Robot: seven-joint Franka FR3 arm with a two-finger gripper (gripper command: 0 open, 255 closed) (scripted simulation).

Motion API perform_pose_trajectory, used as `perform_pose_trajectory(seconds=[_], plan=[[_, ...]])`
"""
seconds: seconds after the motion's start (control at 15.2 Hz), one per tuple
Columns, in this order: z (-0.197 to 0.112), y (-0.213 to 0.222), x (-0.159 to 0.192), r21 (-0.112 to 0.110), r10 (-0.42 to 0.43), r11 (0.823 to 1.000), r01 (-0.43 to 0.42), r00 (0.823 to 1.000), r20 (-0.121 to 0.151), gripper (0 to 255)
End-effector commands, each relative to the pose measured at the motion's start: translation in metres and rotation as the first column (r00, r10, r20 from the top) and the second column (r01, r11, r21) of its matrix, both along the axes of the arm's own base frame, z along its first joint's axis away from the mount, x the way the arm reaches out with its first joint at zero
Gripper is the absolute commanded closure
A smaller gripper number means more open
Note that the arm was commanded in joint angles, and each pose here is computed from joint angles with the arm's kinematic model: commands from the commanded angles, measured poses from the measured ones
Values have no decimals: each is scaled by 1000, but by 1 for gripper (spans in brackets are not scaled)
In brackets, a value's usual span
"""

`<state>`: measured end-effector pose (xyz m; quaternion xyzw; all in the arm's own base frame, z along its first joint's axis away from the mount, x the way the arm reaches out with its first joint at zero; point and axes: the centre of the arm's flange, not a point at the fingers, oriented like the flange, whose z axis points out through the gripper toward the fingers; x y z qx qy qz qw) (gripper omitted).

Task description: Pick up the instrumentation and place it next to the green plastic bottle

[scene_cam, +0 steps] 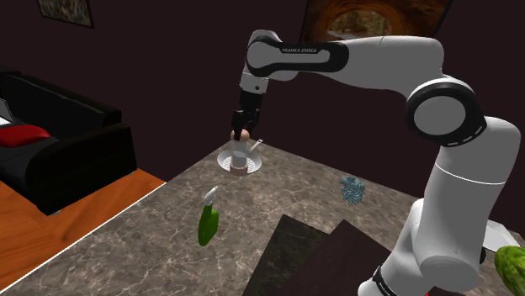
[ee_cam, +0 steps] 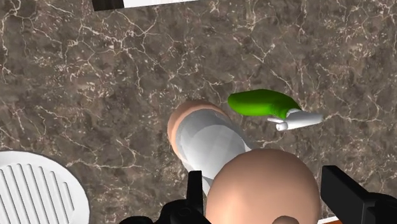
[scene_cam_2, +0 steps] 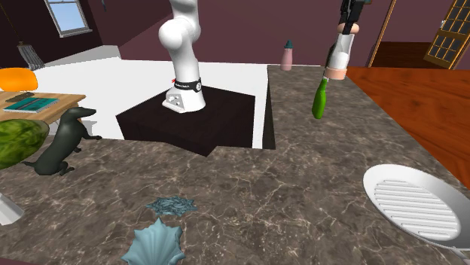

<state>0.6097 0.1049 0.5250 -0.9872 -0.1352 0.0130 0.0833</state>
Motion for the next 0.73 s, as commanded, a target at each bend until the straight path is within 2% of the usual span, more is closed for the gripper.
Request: perform_pose_trajectory(seconds=[0.0,0.66], plan=[[-10,-1,1,0,0,1000,0,1000,1,255],[-63,-1,1,0,0,1000,0,1000,1,255]])
